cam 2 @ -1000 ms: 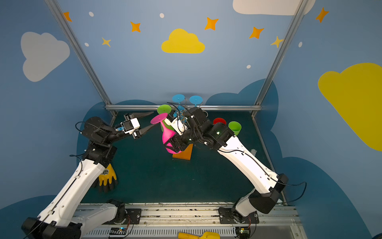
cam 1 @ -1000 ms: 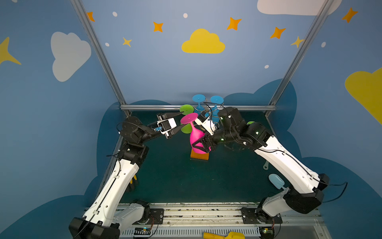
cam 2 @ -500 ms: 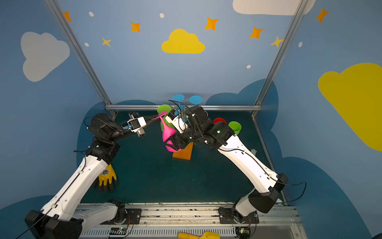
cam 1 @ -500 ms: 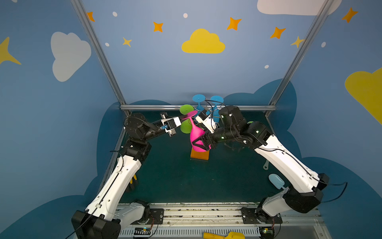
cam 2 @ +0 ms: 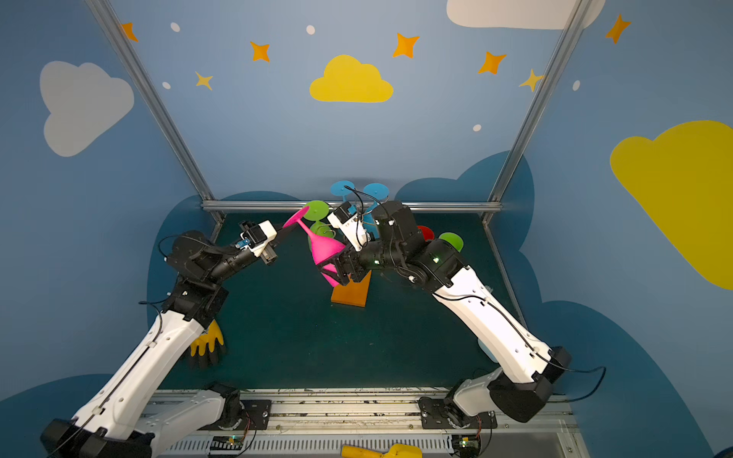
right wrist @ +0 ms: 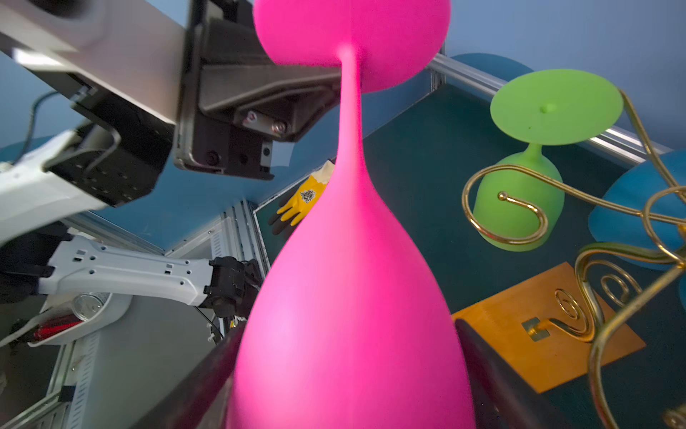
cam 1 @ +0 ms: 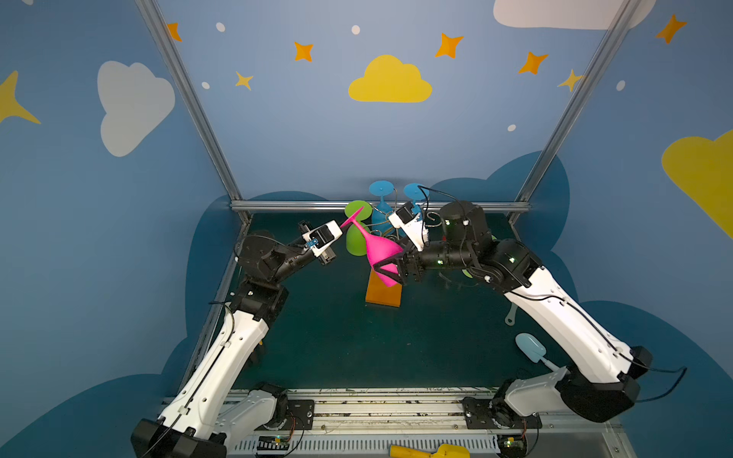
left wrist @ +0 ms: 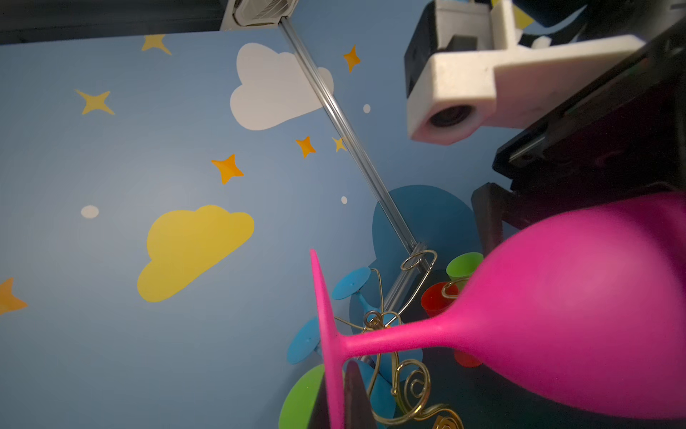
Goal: Take the wine glass off the wine glass rack
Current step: Pick up the wine glass from the wine glass rack, then place the wine glass at the middle-right of the table.
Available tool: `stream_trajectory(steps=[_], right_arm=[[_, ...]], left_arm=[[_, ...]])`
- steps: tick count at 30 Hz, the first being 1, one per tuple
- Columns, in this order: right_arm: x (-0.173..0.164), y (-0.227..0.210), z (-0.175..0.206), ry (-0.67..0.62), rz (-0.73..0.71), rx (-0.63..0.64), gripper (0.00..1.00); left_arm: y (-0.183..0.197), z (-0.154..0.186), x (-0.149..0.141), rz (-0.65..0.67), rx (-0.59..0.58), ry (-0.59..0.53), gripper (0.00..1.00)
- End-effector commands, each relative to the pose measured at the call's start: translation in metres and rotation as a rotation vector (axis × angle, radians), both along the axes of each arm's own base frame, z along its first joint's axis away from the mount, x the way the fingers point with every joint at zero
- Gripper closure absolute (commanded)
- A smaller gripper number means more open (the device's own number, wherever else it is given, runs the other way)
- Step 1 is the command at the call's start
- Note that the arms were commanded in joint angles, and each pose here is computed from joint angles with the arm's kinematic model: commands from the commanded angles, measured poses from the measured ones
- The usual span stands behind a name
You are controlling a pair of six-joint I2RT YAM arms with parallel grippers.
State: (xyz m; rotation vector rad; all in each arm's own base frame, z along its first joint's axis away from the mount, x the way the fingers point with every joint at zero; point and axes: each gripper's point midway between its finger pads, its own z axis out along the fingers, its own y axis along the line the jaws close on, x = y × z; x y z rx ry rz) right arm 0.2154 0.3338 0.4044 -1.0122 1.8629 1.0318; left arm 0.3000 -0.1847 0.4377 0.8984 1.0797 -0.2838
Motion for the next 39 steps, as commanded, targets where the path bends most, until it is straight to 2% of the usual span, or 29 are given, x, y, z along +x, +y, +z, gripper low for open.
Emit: stream_trajectory(steps=[1, 5, 11, 18, 28, 30, 36, 39], right_arm=[[-0.006, -0.012, 0.030, -0.043, 0.018, 0.125, 0.17], [-0.008, -0.030, 0.042, -0.057, -0.004, 0.191, 0.17], [-0.006, -0.054, 0.046, -0.071, -0.071, 0.242, 0.17], [0.008, -0.061, 0.045, -0.074, -0.159, 0.262, 0.23], [0.020, -0.030, 0.051, -0.054, -0.115, 0.288, 0.30], [0.023, -0.023, 0.050, -0.051, -0.112, 0.285, 0.35], [0.028, -0.006, 0.048, -0.048, -0.103, 0.277, 0.69], [0.028, 0.000, 0.048, -0.045, -0.091, 0.277, 0.83]], left_arm=[[0.024, 0.010, 0.006, 0.115, -0.177, 0.078, 0.97], [0.038, 0.008, 0.005, 0.155, -0.287, 0.150, 0.97], [0.046, 0.012, 0.001, 0.135, -0.401, 0.222, 0.97], [0.045, 0.012, -0.003, 0.109, -0.422, 0.241, 0.97], [0.045, 0.009, -0.001, 0.106, -0.432, 0.262, 0.97], [0.043, 0.008, -0.001, 0.099, -0.433, 0.266, 0.97], [0.042, 0.006, 0.002, 0.094, -0.433, 0.274, 0.97], [0.041, 0.005, 0.003, 0.093, -0.432, 0.276, 0.97]])
